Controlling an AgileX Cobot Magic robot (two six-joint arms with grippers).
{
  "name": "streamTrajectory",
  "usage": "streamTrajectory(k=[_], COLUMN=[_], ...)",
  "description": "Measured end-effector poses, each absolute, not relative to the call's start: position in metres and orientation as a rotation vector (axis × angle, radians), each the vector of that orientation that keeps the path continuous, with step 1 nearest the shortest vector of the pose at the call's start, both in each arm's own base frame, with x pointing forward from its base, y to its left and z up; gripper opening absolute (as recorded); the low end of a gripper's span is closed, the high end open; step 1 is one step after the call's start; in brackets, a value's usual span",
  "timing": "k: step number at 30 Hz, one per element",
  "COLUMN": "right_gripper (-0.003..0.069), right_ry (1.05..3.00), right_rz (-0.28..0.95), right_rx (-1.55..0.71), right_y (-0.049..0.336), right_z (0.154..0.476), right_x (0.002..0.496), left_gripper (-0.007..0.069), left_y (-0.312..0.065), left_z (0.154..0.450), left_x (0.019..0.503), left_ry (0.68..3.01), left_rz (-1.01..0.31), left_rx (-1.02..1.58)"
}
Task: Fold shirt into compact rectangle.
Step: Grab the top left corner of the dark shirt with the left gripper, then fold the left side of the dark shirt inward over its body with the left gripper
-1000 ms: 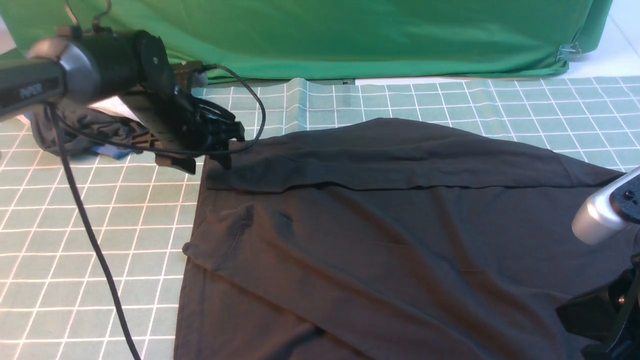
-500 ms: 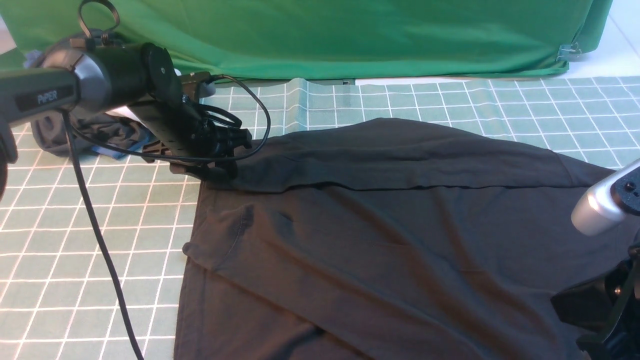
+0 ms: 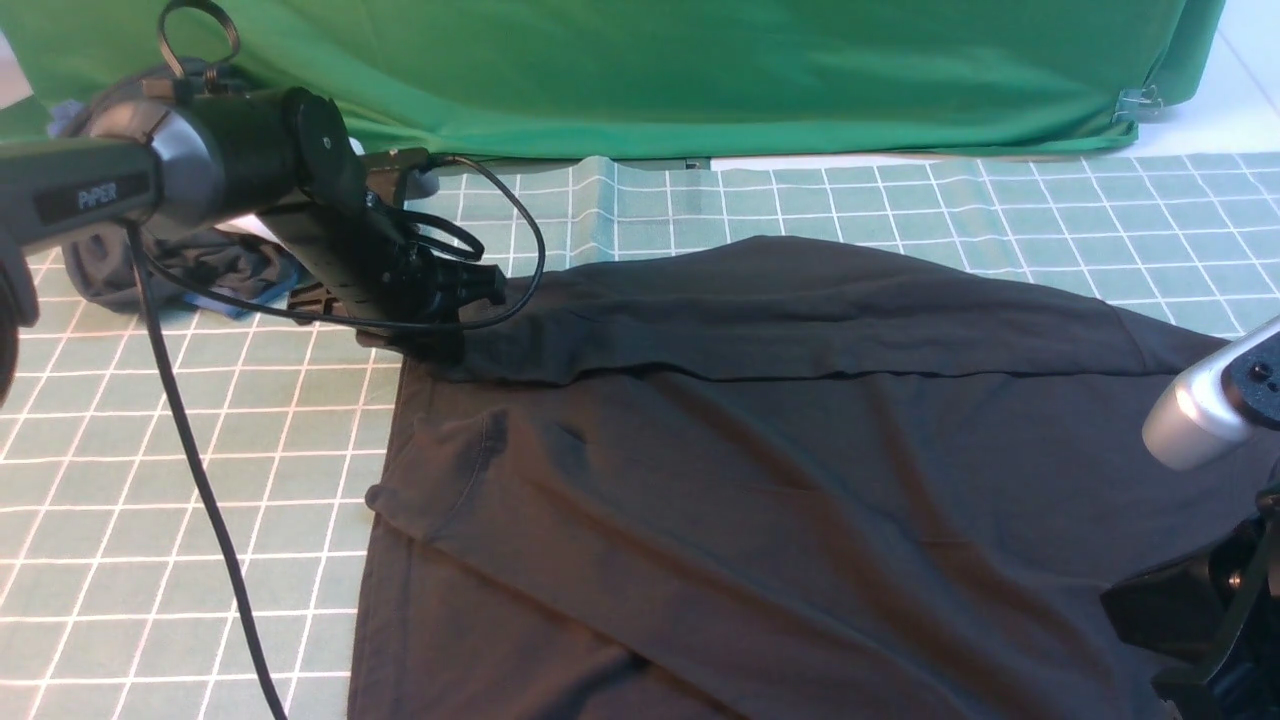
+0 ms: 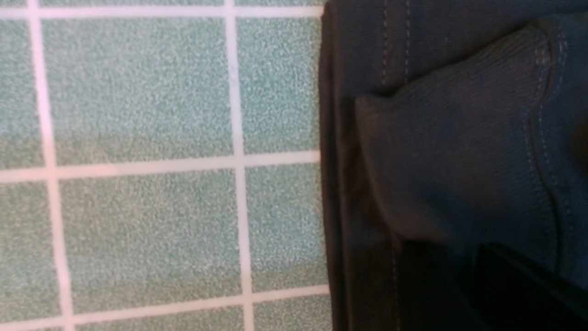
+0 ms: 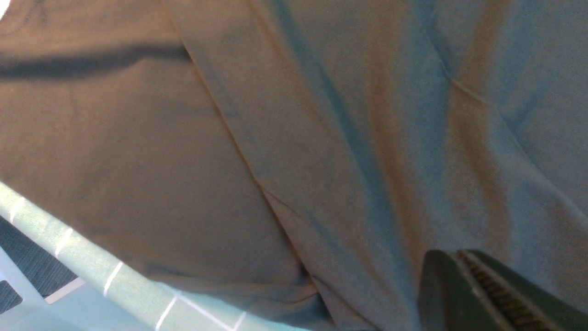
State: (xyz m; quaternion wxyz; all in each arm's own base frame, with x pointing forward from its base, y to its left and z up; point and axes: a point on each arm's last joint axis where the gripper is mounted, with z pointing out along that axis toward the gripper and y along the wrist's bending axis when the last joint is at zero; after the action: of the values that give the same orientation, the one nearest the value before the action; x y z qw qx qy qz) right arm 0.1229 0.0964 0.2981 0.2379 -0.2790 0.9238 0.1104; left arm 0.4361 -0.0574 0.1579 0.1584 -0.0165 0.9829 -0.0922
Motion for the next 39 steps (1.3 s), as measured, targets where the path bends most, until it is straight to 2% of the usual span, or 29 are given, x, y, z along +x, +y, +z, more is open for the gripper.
streamTrajectory(k=[1, 2, 6, 12, 13, 17, 18, 21, 25, 30, 39], right_gripper=[0.0021, 0.0023, 0.0024, 0.0029, 0.0031, 0.0036, 0.0036, 0.0043, 0.0051, 0.0057, 0.0067], right_ry=[2.531, 2.531, 2.531, 2.527, 2.522, 2.476, 2.475, 2.427, 2.351, 2.296, 2.302], right_rz=[0.302, 0.302, 0.302, 0.298, 0.294, 0.209, 0.202, 0.072, -0.028, -0.104, -0.150], right_rx=[-0.764, -0.764, -0.764, -0.765, -0.765, -0.756, -0.753, -0.677, -0.607, -0.525, -0.434], right_y=[0.096, 0.096, 0.096, 0.096, 0.096, 0.092, 0.092, 0.084, 0.078, 0.067, 0.054], right_z=[0.298, 0.298, 0.298, 0.298, 0.298, 0.300, 0.300, 0.310, 0.327, 0.344, 0.346], right_x=[0.123, 0.123, 0.123, 0.123, 0.124, 0.129, 0.130, 0.138, 0.146, 0.154, 0.160], left_gripper=[0.0037, 0.0024, 0.0011, 0.0008, 0.0008, 0.0007, 0.0007, 0.0007, 0.0007, 0.0007, 0.0006], left_y=[-0.057, -0.058, -0.058, -0.058, -0.058, -0.058, -0.058, -0.064, -0.075, -0.087, -0.087], left_z=[0.158, 0.158, 0.166, 0.210, 0.225, 0.261, 0.263, 0.288, 0.303, 0.301, 0.255], left_x=[0.436, 0.435, 0.431, 0.421, 0.416, 0.398, 0.397, 0.376, 0.345, 0.294, 0.211], left_ry=[2.814, 2.819, 2.832, 2.768, 2.744, 2.730, 2.731, 2.727, 2.727, 2.769, 2.883], left_rz=[-0.262, -0.264, -0.271, -0.291, -0.299, -0.326, -0.327, -0.353, -0.383, -0.415, -0.409], left_rx=[-0.035, -0.028, 0.002, 0.019, 0.023, 0.045, 0.046, 0.082, 0.101, 0.105, 0.017])
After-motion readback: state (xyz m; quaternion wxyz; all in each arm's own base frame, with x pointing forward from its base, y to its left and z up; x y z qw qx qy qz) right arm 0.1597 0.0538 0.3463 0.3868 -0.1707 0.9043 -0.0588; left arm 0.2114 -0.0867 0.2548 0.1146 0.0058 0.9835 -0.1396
